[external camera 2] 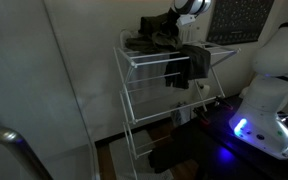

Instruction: Fold the pants

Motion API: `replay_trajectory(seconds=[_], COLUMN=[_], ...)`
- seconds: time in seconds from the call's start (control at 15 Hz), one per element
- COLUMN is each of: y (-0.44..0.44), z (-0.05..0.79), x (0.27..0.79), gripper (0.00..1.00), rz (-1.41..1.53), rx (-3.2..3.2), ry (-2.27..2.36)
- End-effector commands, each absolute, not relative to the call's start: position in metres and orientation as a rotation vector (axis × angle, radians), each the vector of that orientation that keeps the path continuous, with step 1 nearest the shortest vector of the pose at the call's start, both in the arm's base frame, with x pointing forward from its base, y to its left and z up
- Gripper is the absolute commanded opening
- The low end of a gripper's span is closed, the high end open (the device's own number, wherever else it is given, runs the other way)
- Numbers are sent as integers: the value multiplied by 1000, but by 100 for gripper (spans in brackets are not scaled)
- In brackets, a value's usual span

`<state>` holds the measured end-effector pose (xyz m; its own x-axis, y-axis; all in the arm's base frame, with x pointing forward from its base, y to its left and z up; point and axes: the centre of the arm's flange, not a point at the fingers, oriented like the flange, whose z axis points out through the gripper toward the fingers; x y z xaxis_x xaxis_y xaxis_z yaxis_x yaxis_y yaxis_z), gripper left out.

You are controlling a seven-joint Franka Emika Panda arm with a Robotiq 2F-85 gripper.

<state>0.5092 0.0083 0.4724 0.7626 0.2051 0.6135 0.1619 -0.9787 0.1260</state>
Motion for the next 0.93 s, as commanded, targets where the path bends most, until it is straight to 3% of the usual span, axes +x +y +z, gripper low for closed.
replay_trajectory(seconds=[0.0, 0.27, 0.87], y=[19, 27, -12], z=[490, 518, 642], x=[501, 496, 468], gripper=[71, 99, 100], rz=[858, 634, 298], rx=[3024, 3295, 3766], ry=[274, 277, 115])
